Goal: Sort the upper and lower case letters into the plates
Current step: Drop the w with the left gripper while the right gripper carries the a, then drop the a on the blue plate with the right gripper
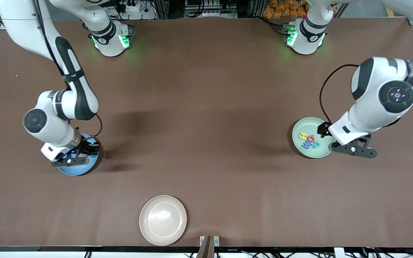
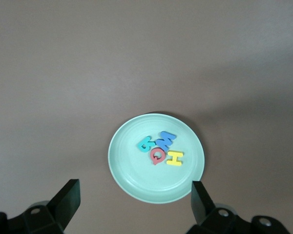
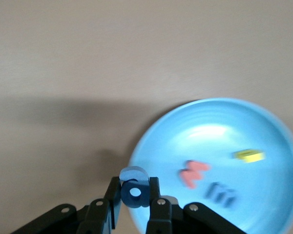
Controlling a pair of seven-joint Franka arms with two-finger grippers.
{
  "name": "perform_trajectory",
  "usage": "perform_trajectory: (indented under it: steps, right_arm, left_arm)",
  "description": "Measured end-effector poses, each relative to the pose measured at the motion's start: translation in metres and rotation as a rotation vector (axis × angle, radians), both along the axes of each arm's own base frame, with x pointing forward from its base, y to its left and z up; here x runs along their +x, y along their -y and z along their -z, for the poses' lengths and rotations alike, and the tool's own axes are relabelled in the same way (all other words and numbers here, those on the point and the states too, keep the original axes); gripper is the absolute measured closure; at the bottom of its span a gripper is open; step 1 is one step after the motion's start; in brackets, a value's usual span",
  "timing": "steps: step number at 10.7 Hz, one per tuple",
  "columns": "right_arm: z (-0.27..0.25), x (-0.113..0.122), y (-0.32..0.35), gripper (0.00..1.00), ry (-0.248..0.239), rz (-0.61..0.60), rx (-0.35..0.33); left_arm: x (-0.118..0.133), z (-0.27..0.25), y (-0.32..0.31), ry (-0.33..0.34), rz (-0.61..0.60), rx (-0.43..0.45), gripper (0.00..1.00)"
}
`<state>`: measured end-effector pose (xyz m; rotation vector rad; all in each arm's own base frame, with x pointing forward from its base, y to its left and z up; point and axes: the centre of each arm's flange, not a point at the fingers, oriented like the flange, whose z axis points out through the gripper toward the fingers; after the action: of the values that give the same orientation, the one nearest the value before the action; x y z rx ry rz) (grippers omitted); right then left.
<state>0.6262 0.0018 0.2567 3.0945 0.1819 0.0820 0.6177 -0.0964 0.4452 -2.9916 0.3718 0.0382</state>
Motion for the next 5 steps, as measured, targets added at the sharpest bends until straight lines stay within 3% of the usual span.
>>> perform_trajectory:
  steps: [3, 5]
  right_arm:
    - [-0.004, 0.004, 0.016, 0.67, 0.006, 0.001, -0.010]
    - [-0.015, 0.004, 0.015, 0.46, -0.036, -0.009, -0.002]
  left_arm:
    - [-0.009, -0.079, 0.000, 0.024, -0.036, -0.043, 0.00]
    - [-0.015, -0.117, -0.010, 0.035, -0.064, -0.052, 0.00]
